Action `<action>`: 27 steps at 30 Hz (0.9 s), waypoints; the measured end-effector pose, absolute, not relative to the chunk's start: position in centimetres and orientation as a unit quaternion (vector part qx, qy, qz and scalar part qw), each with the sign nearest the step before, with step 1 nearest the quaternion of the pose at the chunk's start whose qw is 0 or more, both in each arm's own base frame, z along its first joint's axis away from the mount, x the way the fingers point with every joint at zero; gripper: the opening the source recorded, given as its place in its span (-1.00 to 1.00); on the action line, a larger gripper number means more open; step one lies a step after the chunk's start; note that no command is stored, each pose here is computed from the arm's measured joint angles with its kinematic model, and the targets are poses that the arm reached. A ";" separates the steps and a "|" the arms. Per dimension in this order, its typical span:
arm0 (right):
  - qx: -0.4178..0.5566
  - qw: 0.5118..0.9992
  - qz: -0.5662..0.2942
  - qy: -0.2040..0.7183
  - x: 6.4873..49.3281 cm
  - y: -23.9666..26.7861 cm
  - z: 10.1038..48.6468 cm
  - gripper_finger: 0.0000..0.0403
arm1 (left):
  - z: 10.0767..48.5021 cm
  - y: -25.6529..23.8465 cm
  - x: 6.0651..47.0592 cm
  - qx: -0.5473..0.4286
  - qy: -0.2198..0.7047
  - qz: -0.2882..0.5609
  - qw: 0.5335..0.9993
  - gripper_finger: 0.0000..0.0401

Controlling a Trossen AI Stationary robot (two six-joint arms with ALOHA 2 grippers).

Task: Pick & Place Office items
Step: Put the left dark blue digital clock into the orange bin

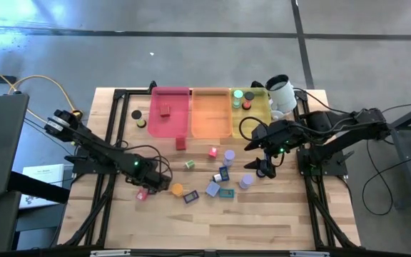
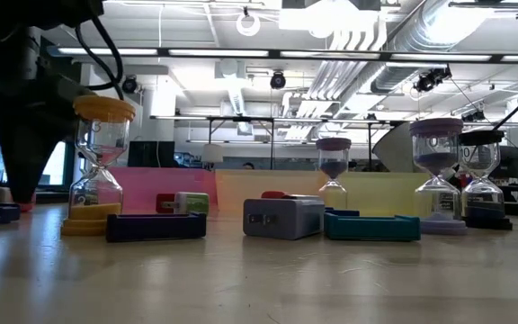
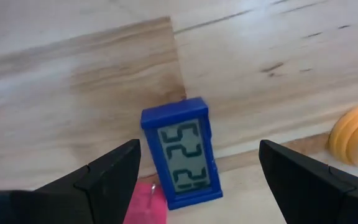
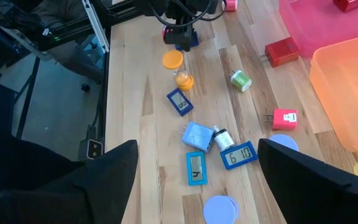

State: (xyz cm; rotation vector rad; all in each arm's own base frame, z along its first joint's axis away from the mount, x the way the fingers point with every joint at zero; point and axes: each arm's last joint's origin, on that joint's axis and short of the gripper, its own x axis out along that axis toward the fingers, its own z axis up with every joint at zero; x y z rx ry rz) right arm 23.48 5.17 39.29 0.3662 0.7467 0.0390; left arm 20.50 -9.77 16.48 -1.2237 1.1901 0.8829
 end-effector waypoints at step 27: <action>0.166 0.917 0.022 0.362 23.5 5.2 39.3 0.59 | 13.5 -10.3 20.7 -0.458 0.535 0.433 0.563 0.05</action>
